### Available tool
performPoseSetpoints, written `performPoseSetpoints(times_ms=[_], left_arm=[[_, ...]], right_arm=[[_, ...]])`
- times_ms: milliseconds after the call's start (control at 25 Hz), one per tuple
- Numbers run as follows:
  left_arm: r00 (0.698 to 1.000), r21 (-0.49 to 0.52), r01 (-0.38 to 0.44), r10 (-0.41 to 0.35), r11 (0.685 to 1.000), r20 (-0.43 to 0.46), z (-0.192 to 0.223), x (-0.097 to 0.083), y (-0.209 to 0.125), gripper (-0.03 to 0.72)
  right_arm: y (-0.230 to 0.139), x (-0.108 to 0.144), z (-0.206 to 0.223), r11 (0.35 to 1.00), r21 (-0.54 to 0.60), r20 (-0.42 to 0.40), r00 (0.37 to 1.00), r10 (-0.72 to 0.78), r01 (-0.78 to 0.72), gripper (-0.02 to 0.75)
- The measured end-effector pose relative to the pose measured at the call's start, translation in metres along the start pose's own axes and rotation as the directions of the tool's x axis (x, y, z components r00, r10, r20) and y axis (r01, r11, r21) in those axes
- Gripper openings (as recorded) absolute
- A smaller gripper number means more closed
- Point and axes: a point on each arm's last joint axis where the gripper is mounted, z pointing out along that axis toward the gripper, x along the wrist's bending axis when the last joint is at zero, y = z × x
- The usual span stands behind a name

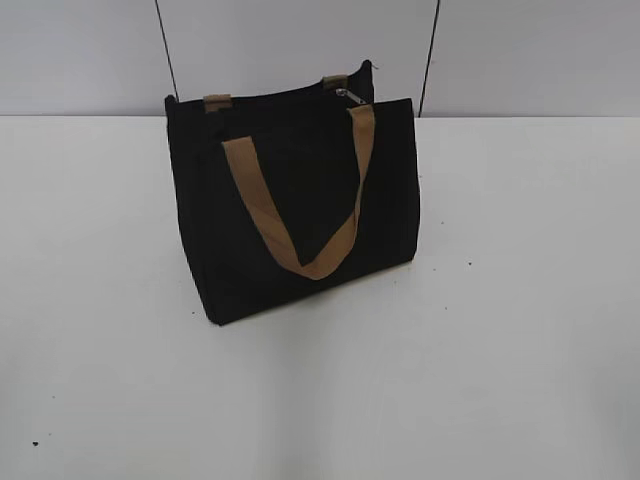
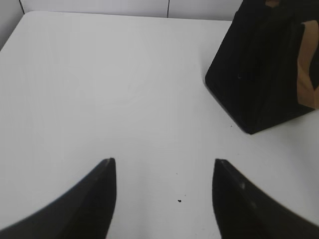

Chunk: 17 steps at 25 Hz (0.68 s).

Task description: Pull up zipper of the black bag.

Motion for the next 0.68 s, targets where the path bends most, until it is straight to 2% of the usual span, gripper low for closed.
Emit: performPoseSetpoints(times_ms=[680], left_arm=[[1.0,0.002,-0.015,0.015,1.0,-0.022,-0.0001,0.002,-0.0001,0.469]], right_arm=[[0.0001,0.0002,0.0,1.0,-0.001,-0.002,1.0,0.001,-0.001,0.44]])
